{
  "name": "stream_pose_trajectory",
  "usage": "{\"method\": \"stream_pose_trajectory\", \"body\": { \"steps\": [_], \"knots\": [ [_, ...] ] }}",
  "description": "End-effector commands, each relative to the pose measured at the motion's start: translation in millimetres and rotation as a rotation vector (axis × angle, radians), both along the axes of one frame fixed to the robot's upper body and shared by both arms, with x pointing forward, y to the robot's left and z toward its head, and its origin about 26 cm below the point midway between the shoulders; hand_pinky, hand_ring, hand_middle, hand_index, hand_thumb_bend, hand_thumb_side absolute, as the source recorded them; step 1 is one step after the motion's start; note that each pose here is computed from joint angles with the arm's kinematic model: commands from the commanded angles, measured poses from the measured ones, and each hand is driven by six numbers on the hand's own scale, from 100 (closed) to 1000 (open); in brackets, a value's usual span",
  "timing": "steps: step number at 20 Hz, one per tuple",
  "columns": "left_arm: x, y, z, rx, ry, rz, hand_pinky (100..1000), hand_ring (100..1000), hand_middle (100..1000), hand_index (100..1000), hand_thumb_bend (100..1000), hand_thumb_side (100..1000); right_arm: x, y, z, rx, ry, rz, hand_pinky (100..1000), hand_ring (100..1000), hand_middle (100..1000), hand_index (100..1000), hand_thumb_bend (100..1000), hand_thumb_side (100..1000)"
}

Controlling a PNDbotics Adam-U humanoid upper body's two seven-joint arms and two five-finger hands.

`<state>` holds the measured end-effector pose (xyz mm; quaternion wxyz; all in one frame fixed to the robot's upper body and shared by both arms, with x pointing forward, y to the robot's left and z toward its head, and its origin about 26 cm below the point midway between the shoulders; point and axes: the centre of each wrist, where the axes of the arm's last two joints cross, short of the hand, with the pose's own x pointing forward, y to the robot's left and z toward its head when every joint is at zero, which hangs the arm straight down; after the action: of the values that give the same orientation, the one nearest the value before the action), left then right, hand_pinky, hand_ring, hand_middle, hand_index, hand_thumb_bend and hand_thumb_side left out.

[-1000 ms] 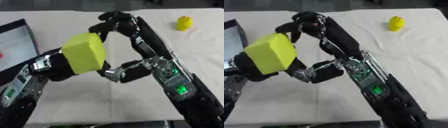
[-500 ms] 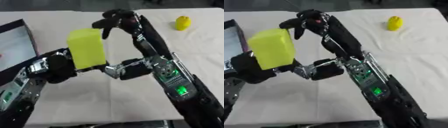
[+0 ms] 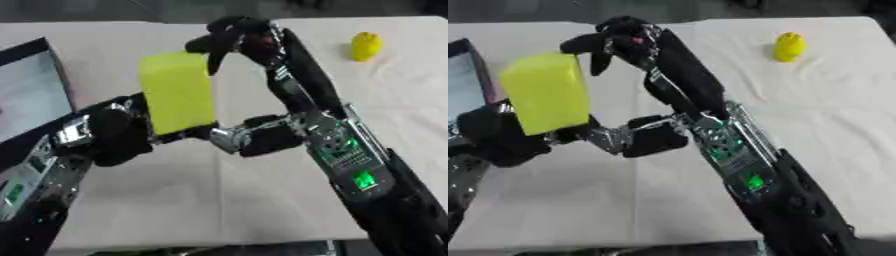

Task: Pick up the objects with one hand, pass them to the other hand, and then place them into the box on the other side of the table.

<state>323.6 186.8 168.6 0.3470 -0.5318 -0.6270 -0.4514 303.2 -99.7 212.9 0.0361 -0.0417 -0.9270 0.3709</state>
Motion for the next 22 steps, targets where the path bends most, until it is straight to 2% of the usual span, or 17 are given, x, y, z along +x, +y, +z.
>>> {"method": "stream_pose_trajectory", "body": {
  "steps": [1, 22],
  "knots": [
    [-0.8, 0.2, 10.6, 0.006, -0.032, -0.015, 1000, 903, 804, 993, 167, 696, -0.2, -0.1, 3.8, -0.021, -0.025, 0.002, 771, 501, 453, 515, 180, 339],
    [-1.6, -8.6, 16.6, 0.01, -0.058, -0.039, 1000, 906, 809, 999, 215, 710, -5.7, 2.3, 9.5, -0.047, -0.069, -0.025, 750, 491, 448, 509, 183, 342]
  ]
}}
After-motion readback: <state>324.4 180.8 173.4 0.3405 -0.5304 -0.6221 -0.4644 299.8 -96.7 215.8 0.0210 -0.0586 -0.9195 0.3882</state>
